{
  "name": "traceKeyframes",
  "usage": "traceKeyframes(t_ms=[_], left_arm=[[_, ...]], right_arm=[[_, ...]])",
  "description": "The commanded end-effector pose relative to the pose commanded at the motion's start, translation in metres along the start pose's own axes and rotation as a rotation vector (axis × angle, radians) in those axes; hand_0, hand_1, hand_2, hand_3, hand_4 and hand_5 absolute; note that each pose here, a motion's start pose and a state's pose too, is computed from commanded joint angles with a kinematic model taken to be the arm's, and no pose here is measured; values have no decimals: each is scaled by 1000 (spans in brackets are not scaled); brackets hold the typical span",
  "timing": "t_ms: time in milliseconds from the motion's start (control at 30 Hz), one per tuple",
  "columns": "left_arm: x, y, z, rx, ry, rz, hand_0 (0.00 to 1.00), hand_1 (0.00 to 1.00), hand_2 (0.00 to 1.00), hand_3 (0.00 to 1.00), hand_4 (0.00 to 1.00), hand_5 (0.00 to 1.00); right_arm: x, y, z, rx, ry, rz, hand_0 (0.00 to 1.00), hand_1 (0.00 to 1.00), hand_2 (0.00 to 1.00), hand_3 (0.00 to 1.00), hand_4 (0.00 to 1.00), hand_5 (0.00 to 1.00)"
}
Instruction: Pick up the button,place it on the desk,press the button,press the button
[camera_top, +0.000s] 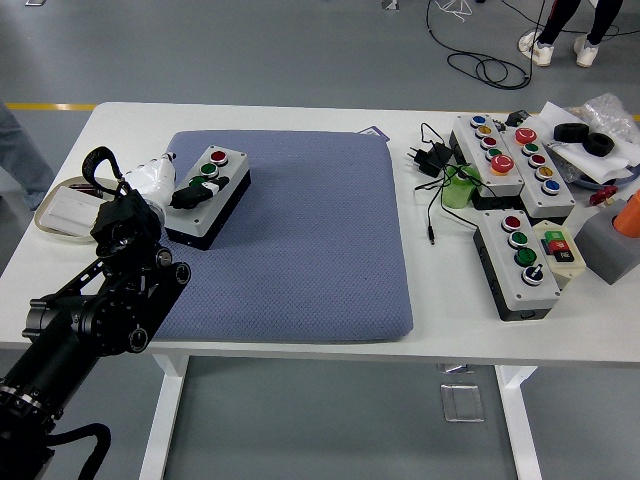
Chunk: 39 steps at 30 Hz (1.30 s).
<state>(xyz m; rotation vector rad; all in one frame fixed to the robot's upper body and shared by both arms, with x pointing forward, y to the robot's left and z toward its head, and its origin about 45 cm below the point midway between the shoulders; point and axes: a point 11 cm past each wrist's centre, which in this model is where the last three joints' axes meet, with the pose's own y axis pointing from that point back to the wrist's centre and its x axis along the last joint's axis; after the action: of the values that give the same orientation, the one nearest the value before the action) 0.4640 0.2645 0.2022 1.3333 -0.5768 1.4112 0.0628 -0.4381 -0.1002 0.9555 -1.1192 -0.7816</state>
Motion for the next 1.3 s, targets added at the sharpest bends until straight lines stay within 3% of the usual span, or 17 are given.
traceKeyframes(t_ms=[433, 933, 967, 1133, 1167, 1300], left_arm=[[-8, 0, 2, -15, -32, -15, 900, 998, 998, 998, 998, 950], [-15, -6, -7, 20, -58, -50, 901, 998, 998, 998, 998, 926], [-15, -6, -8, 23, -59, -53, 896, 998, 998, 998, 998, 866], [-17, -8, -9, 25, -71, -69, 896, 998, 998, 998, 998, 866], [-18, -7, -9, 23, -75, -72, 842, 990, 998, 998, 998, 713], [-19, -6, -5, 10, -93, -81, 842, 990, 998, 998, 998, 713]], right_arm=[[0, 0, -2, 3, 3, 0, 647, 637, 669, 583, 381, 242], [0, 1, -3, 4, 4, 1, 645, 638, 669, 583, 381, 240], [0, 1, -3, 4, 4, 1, 645, 637, 669, 584, 380, 239], [1, 1, -3, 5, 6, 2, 645, 637, 669, 584, 380, 239], [1, 1, -3, 5, 6, 2, 645, 638, 669, 584, 381, 239], [1, 1, -3, 6, 6, 3, 645, 638, 669, 584, 381, 239]])
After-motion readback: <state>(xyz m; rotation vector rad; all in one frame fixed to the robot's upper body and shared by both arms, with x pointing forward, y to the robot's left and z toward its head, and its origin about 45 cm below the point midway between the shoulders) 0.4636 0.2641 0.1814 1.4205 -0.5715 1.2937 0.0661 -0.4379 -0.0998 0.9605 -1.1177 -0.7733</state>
